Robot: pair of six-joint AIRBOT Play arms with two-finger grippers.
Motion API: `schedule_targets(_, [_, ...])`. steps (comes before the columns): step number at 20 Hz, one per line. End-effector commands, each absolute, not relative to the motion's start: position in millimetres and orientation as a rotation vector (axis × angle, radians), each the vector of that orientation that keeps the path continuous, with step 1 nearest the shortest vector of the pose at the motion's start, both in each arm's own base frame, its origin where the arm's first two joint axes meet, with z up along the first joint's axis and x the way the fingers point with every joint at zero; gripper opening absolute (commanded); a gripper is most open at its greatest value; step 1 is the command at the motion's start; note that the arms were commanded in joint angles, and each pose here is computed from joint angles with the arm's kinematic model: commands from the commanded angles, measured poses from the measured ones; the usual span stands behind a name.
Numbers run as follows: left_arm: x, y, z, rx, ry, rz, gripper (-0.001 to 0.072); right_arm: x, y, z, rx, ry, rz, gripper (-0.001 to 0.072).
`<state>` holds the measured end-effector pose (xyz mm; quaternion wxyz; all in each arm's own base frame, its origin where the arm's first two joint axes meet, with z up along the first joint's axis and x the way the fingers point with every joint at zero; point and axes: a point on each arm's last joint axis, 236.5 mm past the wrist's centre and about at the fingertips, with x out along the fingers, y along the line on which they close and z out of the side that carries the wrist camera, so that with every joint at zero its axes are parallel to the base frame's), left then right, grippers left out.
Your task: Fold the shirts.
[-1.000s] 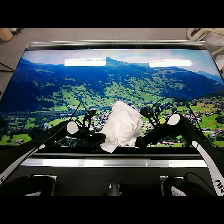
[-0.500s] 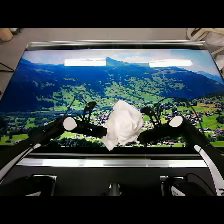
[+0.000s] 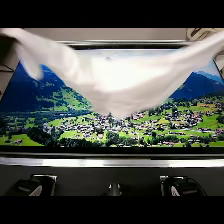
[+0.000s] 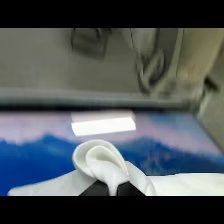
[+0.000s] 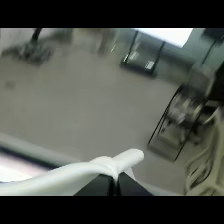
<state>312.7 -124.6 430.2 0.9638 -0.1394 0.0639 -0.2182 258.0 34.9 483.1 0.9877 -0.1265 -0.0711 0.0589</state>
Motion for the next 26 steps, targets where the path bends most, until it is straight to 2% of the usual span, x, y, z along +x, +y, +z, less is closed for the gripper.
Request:
schedule_targets(1, [224, -65, 540, -0.272, -0.224, -0.316, 0.0024, 157, -10, 570, -0.203, -0.388, -0.051, 0.0021])
schedule_targets(4, [221, -37, 521, -0.192, -0.165, -0.178, 0.0024, 161, -22, 561, -0.235, -0.337, -0.103, 0.0021])
schedule_targets(8, [241, -27, 445, -0.155, 0.127, -0.105, 0.0026, 181, -20, 566, -0.253, -0.35, -0.111, 0.0021])
schedule_targets(11, [256, -29, 349, -0.152, 0.437, -0.088, 0.0026, 231, -14, 550, -0.327, -0.266, -0.107, 0.0022])
schedule_targets(13, [258, -35, 266, -0.175, 0.686, -0.086, 0.0025, 289, -15, 522, -0.38, -0.154, -0.124, 0.0023])
schedule_targets(17, [245, -84, 125, -0.339, 1.06, -0.218, 0.0026, 432, 14, 411, -0.264, 0.137, -0.026, 0.0023])
schedule_targets(20, [240, -105, 71, -0.423, 1.155, -0.276, 0.0026, 512, 40, 311, -0.209, 0.33, 0.058, 0.0023])
schedule_targets(23, [271, -99, 60, -0.428, 1.092, -0.244, 0.0026, 558, 56, 213, -0.173, 0.511, 0.101, 0.0023])
schedule_targets(26, [316, -91, 31, -0.452, 1.067, -0.184, 0.0025, 575, 85, 137, -0.031, 0.661, 0.178, 0.0023])
